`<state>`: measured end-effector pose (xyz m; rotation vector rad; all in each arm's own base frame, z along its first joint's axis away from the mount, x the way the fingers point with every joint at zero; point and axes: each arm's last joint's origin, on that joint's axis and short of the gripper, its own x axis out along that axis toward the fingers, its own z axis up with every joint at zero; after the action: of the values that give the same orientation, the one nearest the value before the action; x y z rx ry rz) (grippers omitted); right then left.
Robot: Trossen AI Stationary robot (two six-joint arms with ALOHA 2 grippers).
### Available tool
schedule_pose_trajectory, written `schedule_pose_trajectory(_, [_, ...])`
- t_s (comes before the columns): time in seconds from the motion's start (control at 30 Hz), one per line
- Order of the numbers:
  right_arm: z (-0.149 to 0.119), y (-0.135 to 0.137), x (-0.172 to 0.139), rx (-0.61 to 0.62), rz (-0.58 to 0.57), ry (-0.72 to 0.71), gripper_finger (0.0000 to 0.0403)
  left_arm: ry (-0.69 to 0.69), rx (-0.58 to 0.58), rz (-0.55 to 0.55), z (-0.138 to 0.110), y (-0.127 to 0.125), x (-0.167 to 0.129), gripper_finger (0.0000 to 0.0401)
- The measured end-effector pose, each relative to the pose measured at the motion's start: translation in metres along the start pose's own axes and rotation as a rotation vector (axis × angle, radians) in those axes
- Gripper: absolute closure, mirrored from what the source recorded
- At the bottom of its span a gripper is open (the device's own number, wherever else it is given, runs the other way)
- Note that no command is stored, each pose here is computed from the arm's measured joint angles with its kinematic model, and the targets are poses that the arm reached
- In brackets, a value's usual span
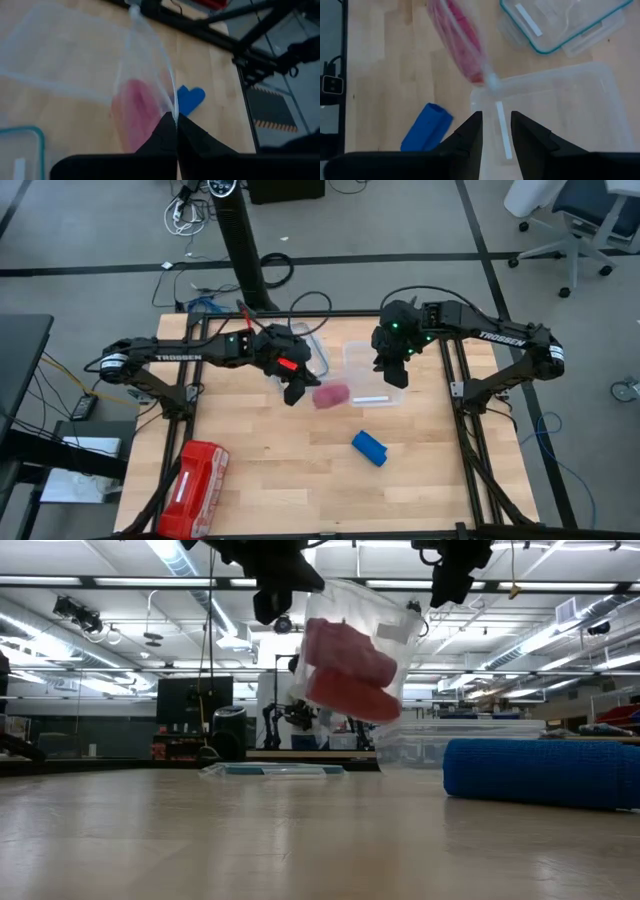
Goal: Roll bandage
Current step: Open the transparent zip bag
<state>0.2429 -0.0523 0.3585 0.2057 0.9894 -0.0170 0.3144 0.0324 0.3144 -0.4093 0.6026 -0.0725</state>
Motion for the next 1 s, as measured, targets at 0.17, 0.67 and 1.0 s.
schedule_pose_trajectory(0.17, [0.002,0.007,0.004,-0.023,0.023,0.003,0.0303,0.084,0.026,-0.011,-0.011,-0.011,0.003,0.0401])
schedule_pose_trajectory(0.67, [0.007,0.024,0.011,-0.036,0.053,-0.031,0.0305,0.143,0.02,-0.086,-0.022,-0.039,0.006,0.0401])
schedule_pose_trajectory(1.0, [0.007,0.024,0.011,-0.036,0.052,-0.031,0.0307,0.126,0.034,-0.047,-0.022,-0.039,0.008,0.0401])
